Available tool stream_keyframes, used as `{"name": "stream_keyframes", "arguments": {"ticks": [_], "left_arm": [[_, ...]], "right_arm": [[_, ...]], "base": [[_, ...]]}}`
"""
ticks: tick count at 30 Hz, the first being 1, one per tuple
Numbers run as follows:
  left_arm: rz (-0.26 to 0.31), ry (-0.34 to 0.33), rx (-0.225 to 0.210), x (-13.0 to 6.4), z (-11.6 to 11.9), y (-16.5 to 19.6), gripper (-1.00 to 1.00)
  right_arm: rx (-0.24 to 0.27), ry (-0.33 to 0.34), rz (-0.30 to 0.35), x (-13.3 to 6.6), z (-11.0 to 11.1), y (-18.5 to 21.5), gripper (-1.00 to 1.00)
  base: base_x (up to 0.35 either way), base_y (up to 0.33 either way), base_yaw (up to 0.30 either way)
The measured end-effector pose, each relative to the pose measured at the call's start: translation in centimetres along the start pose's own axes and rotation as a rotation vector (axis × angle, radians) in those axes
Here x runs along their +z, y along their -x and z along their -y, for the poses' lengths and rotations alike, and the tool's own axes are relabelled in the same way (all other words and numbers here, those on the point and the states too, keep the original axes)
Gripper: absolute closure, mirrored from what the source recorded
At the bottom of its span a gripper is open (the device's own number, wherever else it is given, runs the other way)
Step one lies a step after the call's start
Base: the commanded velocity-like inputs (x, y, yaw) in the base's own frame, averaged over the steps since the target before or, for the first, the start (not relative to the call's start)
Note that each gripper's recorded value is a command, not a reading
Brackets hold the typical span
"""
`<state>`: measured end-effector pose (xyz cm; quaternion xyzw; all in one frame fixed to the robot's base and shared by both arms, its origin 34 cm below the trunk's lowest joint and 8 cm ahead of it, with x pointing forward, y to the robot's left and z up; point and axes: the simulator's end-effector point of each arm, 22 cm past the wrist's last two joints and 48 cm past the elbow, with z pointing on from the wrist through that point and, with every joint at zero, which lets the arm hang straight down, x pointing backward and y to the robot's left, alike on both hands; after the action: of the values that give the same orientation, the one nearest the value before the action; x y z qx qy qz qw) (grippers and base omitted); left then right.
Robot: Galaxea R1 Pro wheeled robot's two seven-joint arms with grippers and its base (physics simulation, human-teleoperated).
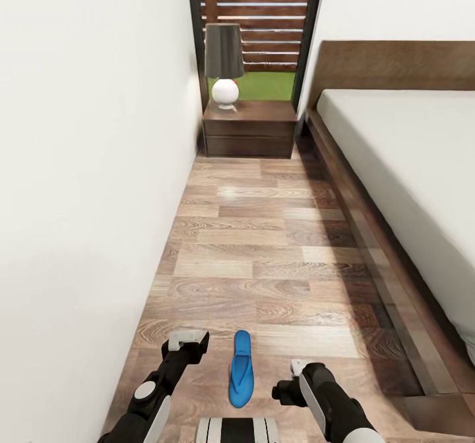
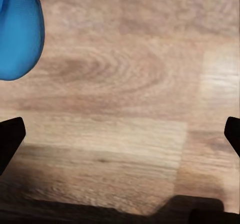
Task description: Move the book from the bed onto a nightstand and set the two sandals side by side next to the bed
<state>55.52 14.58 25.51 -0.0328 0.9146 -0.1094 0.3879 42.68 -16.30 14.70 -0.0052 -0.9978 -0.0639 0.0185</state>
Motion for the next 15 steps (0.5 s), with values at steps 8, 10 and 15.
{"name": "stream_keyframes", "arguments": {"ticks": [8, 10, 15], "left_arm": [[-0.032, 0.006, -0.007, 0.5, -0.4, -1.7, -1.0], [-0.039, 0.009, -0.009, 0.6, -0.6, -2.1, -1.0], [-0.048, 0.02, -0.01, 0.8, -1.3, -2.6, -1.0]], "right_arm": [[0.004, -0.001, -0.014, 1.2, 0.2, -0.7, -1.0], [0.005, -0.001, -0.021, 1.5, 0.2, -1.0, -1.0], [0.007, -0.001, -0.033, 2.0, 0.3, -1.4, -1.0]], "base": [[0.0, 0.0, 0.0], [0.0, 0.0, 0.0], [0.0, 0.0, 0.0]]}}
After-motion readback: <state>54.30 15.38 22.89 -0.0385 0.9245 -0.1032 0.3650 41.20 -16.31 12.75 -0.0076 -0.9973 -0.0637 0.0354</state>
